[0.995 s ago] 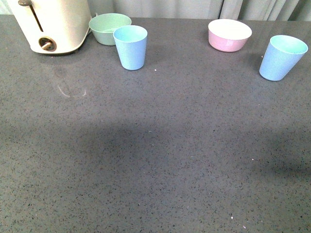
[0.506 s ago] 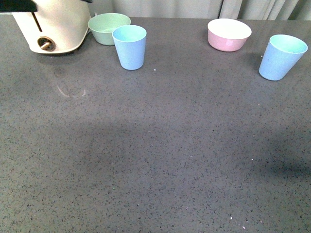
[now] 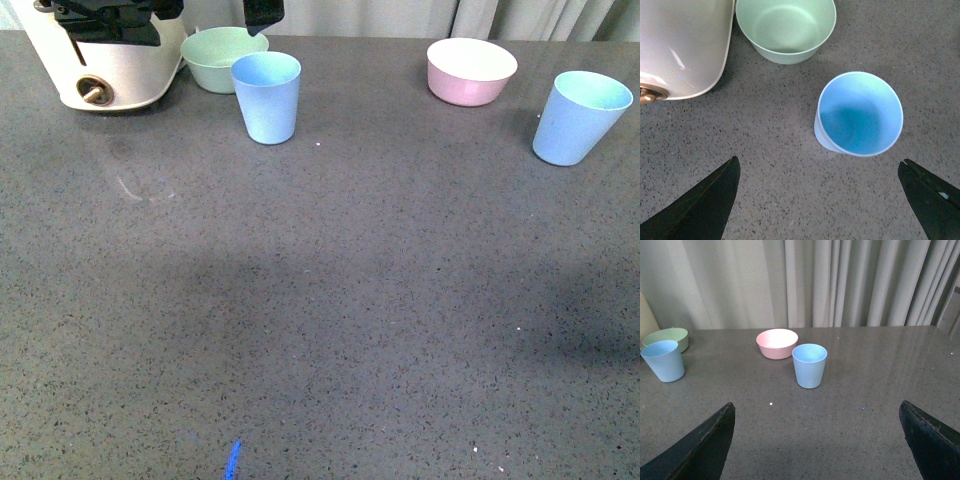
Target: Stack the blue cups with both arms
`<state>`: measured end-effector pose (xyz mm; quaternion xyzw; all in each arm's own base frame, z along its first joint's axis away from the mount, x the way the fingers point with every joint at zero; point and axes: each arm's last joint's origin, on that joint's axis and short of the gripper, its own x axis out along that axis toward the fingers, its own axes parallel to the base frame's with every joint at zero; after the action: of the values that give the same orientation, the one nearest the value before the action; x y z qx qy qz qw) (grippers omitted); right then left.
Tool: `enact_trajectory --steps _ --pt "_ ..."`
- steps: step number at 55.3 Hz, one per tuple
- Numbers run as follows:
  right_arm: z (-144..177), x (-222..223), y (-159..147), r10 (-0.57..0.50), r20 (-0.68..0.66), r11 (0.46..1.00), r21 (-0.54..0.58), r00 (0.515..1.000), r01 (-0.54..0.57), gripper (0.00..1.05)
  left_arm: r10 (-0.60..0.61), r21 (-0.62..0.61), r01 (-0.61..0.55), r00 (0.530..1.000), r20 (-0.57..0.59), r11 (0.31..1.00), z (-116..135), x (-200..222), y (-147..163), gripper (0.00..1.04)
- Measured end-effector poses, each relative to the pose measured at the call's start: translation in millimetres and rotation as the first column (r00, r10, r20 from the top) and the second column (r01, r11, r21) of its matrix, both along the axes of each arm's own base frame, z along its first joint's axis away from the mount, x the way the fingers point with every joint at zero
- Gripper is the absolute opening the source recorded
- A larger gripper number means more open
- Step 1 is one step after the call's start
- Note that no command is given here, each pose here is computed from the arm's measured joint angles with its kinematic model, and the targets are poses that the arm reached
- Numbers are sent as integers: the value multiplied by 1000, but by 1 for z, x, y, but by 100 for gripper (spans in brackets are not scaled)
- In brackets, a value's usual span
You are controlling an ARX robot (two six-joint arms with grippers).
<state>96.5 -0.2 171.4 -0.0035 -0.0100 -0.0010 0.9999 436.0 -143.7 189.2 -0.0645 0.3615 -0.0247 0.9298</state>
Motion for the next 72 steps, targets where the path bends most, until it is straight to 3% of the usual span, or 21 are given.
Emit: enact_trajectory --steps 38,51,58,70,72 --pt "0 0 0 0 0 1000 0 1000 0 96 79 40 -75 992 -98 996 -38 48 -23 96" --pt "0 0 0 0 0 1000 0 1000 0 96 76 46 -70 989 -128 996 -47 54 -32 59" --pt "0 0 0 0 0 1000 0 1000 0 96 66 39 -61 988 -139 997 -50 53 -41 32" --pt "0 0 0 0 0 1000 0 1000 0 96 49 38 -44 988 -145 998 -50 50 -49 2" --pt "0 0 0 0 0 1000 0 1000 0 96 48 35 -43 988 -147 998 -50 49 -49 2"
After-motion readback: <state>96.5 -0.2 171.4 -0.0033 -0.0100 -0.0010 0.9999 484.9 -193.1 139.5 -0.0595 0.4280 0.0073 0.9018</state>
